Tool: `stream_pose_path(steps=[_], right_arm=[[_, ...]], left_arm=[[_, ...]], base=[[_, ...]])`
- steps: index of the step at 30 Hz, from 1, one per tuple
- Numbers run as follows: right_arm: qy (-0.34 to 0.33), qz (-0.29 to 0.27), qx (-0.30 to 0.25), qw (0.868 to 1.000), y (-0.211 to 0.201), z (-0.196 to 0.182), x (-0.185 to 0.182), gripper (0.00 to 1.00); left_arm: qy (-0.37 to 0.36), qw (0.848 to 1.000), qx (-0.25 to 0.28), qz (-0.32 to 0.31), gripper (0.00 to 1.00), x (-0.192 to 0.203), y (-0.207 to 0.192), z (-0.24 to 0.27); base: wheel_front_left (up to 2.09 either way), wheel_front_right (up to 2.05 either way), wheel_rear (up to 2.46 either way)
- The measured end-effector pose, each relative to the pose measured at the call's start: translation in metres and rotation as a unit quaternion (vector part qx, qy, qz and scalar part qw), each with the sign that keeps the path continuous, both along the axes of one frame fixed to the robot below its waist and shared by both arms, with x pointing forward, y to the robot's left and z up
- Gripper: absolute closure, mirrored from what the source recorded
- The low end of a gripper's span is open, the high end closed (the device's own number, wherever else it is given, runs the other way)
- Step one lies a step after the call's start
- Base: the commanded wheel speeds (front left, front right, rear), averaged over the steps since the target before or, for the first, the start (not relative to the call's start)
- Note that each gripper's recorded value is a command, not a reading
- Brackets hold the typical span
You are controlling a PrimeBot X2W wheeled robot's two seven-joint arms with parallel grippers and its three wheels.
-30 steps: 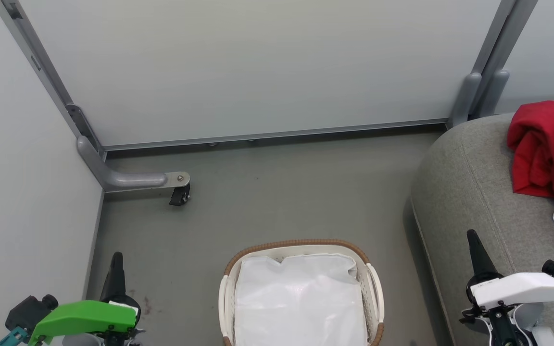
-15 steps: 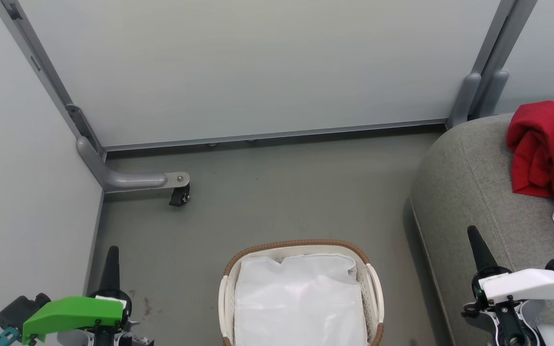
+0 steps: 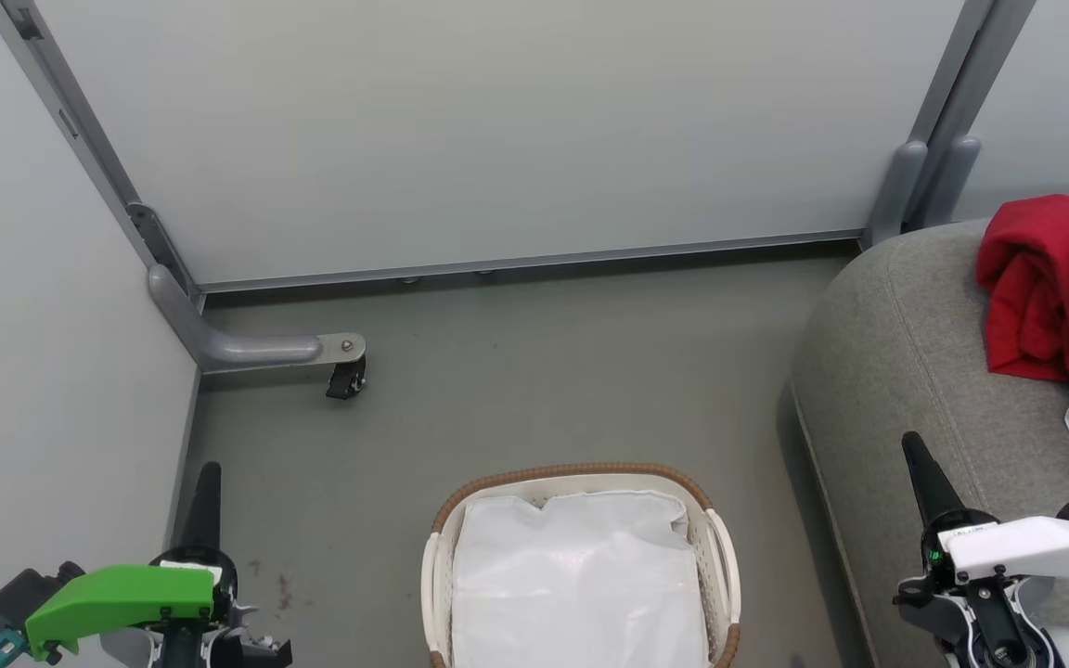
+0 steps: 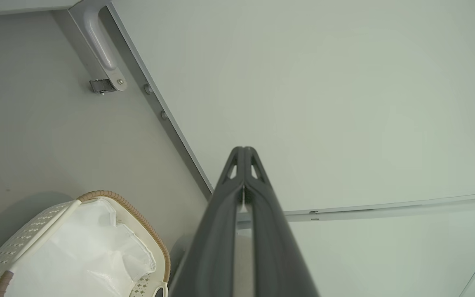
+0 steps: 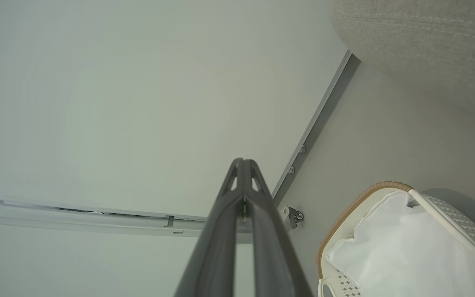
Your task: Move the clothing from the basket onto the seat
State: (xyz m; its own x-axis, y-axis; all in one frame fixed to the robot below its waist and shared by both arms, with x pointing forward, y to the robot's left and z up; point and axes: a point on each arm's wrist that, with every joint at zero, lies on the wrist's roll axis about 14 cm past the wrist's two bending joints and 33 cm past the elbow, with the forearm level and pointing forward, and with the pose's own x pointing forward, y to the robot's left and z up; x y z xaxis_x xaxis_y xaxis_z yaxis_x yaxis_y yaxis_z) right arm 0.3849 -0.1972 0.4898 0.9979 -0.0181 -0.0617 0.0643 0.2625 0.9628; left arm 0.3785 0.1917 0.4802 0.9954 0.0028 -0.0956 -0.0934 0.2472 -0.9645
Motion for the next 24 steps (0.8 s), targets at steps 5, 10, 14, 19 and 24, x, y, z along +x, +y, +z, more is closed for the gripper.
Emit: stream_pose_path(steps=[5,10,14,19,24], right_arm=[[-0.003,0.000,0.021,1.000,0.000,0.001,0.000,1.00],[-0.006,0.000,0.041,0.999,-0.001,0.003,0.000,1.00],[-0.008,0.001,0.054,0.998,-0.001,0.005,0.001,1.00],[-0.012,0.001,0.073,0.997,-0.001,0.007,0.001,1.00],[-0.016,0.002,0.089,0.996,-0.001,0.008,0.002,1.00]], left_arm=[[-0.003,1.000,-0.018,0.001,1.00,0.001,0.001,0.002],[-0.010,0.999,-0.038,0.003,1.00,0.003,0.002,0.006],[-0.013,0.999,-0.050,0.003,1.00,0.003,0.003,0.008],[-0.017,0.998,-0.068,0.005,1.00,0.004,0.004,0.010],[-0.025,0.996,-0.083,0.005,1.00,0.006,0.005,0.015]], base=[[0.00,0.00,0.00],[0.00,0.00,0.00],[0.00,0.00,0.00],[0.00,0.00,0.00],[0.00,0.00,0.00]])
